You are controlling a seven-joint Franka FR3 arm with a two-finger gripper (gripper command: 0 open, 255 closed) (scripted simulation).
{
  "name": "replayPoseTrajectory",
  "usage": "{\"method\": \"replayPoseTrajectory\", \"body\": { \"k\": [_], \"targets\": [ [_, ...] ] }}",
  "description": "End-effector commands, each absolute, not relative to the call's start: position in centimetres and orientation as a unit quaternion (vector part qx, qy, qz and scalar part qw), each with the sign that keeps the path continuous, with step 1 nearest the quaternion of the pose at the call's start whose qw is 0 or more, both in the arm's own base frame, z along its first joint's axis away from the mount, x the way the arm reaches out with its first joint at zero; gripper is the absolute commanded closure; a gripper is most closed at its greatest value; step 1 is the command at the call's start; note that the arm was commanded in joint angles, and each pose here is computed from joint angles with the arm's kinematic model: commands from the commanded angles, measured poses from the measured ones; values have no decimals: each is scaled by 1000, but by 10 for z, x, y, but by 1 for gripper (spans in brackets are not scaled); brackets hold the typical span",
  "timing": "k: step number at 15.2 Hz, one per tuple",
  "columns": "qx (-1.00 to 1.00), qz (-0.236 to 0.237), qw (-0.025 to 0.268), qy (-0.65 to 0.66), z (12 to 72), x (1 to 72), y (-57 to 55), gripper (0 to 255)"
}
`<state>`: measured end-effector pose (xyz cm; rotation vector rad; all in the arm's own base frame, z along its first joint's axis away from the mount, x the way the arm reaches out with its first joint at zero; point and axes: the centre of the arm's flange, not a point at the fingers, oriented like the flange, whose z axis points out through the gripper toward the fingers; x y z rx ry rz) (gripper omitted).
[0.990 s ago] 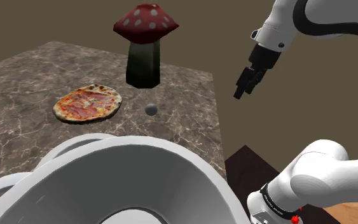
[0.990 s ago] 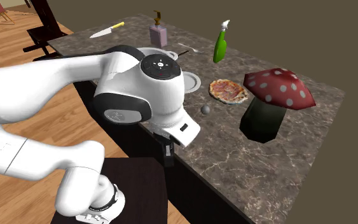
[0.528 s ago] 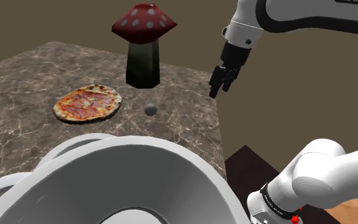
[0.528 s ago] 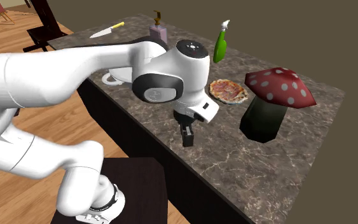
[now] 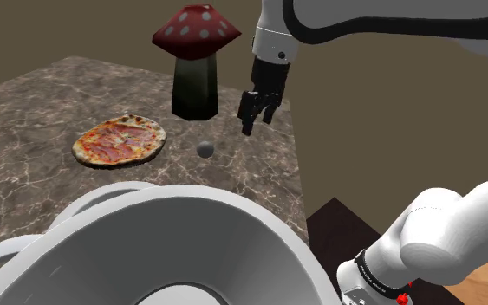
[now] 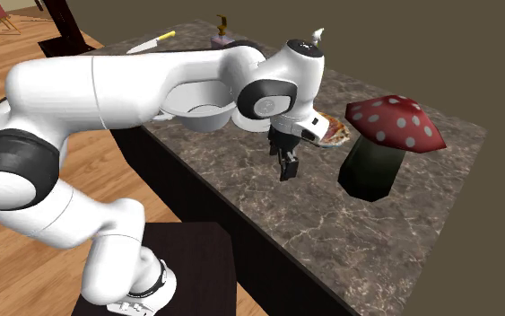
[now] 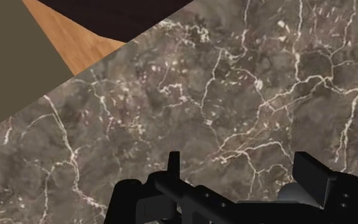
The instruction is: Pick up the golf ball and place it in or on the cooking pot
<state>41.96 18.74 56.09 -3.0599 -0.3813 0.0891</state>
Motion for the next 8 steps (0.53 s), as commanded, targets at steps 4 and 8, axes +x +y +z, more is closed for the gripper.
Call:
{"method": "replayPoseTrajectory", "body": {
  "k": [4, 8],
  "targets": [
    [-988, 39, 18, -151, 549, 453, 250, 0],
    [-984, 46, 9, -173, 539, 477, 301, 0]
  ]
}}
